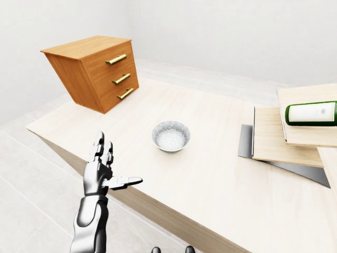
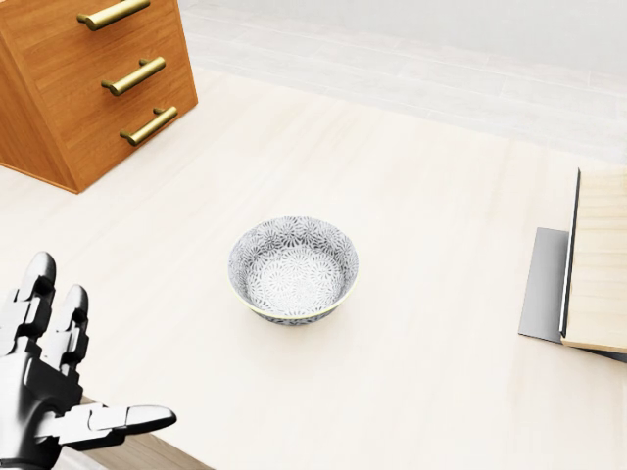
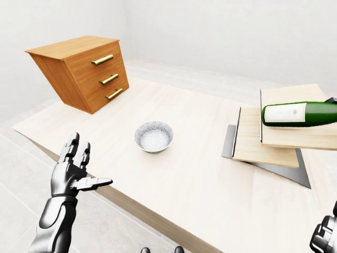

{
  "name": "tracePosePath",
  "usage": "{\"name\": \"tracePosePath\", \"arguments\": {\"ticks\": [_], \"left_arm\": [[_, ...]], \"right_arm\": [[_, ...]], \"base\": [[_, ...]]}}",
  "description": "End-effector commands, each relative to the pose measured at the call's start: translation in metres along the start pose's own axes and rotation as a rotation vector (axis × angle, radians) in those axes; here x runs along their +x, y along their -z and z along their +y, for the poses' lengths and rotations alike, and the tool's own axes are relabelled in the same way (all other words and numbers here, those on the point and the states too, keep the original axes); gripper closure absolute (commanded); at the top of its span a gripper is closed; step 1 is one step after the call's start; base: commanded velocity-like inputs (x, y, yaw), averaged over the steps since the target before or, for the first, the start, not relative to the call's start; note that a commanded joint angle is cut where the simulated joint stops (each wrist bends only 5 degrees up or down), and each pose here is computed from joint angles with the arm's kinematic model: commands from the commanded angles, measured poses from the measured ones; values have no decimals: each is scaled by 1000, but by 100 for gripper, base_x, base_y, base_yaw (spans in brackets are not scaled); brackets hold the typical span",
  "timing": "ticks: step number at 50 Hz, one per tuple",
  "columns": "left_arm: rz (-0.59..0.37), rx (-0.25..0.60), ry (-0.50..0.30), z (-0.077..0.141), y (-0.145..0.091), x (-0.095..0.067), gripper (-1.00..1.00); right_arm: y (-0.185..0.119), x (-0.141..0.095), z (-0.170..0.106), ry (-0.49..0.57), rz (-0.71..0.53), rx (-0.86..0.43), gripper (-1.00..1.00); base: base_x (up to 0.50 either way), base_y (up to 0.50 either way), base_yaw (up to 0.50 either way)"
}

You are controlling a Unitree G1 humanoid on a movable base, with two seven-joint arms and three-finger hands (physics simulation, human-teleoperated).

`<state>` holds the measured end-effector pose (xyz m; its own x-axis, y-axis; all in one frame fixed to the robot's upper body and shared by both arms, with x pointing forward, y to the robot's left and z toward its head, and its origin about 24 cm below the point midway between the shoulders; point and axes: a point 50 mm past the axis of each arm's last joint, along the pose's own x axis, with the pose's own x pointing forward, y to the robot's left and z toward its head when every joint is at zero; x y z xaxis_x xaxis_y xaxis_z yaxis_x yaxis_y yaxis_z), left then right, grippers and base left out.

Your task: Put the wine bottle on the wine rack.

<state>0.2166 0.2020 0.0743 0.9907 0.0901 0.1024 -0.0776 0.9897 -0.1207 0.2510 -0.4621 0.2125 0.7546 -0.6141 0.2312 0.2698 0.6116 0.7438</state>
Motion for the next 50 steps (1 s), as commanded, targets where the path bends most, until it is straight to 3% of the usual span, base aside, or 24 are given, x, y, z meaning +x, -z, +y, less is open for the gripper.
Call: {"name": "tracePosePath", "arguments": {"ticks": [1, 28, 50], "left_arm": [[27, 2, 9, -4, 6, -1, -100], [-1, 9, 13, -6, 0, 1, -100], [-2, 10, 14, -7, 0, 2, -100]], "right_arm": [[9, 0, -10, -2, 26, 29, 100], [32, 2, -23, 82, 122, -38, 100], [58, -2, -35, 282, 203, -57, 100]], "base": [[0, 0, 0], [0, 0, 0], [0, 0, 0]]}}
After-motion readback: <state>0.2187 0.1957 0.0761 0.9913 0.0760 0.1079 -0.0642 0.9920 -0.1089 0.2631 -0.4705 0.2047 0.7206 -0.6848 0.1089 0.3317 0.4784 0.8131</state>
